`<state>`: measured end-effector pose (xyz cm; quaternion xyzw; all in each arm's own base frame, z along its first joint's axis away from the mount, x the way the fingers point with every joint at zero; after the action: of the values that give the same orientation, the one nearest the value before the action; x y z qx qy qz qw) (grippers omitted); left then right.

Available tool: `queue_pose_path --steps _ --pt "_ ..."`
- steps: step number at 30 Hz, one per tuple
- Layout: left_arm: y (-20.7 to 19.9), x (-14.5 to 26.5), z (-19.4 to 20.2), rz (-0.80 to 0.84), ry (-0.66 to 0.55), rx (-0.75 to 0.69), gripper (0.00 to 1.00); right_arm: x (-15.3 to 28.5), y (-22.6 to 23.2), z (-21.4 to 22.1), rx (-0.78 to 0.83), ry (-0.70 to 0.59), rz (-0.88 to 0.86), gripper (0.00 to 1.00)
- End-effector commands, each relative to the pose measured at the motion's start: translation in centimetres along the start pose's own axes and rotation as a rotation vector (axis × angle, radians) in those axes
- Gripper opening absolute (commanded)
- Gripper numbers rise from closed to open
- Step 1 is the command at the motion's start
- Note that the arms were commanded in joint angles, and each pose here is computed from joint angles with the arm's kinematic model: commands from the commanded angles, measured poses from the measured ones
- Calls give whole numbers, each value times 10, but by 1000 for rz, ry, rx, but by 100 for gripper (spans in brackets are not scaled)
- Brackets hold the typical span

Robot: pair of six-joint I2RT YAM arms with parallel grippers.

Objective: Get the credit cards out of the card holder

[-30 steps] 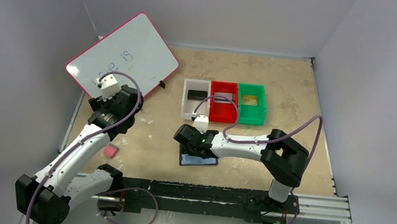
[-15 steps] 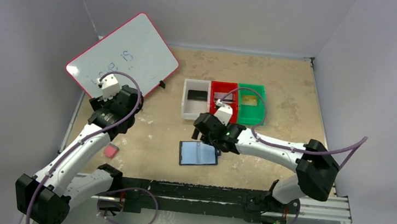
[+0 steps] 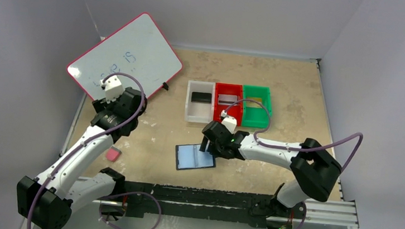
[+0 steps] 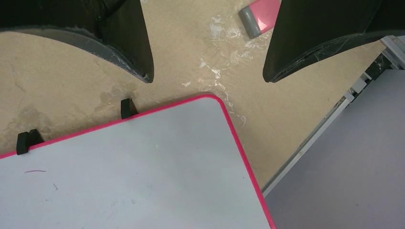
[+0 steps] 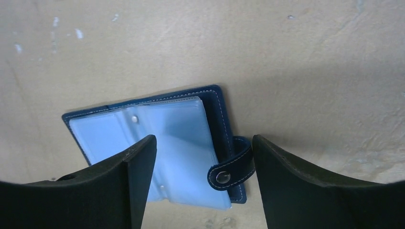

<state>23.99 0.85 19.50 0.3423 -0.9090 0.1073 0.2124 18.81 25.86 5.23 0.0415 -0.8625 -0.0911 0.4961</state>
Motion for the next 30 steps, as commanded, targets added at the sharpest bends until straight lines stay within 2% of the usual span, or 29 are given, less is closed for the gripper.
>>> queue_pose_path --steps 1,5,9,11,18,21,24,27,30 --pt "-3 5 -19 22 -44 52 85 22 29 -25 -27 -69 -130 77" --pt "-4 6 -21 28 -46 61 85 39 13 -44 -41 -149 -32 82" --pt "-6 9 -23 53 -48 85 87 60 -5 -70 -21 -277 61 95" --pt "-6 10 -24 65 -54 100 88 80 -8 -97 -16 -389 95 100" --pt "7 14 -39 13 -119 143 90 171 -39 -184 68 -825 304 100" --pt "10 16 -44 -12 -132 155 90 207 -54 -214 12 -992 380 100" --pt "15 16 -49 -45 -157 167 90 216 -74 -248 37 -1056 265 100" --pt "17 16 -50 -58 -167 165 90 213 -120 -267 -53 -1067 228 100" --pt "17 17 -48 -53 -160 162 90 203 -145 -275 -31 -1008 232 100"
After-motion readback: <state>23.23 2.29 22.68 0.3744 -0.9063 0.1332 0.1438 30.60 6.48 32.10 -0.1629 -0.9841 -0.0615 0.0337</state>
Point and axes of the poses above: each gripper's point midway between its finger pads, its own x axis back along the fingers, its own y axis along the line the jaws close on, z = x × y, the point moved 3 cm from there along x, back along the fingers, and after that the axes turned 7 degrees about x, right-handed, at the moved point
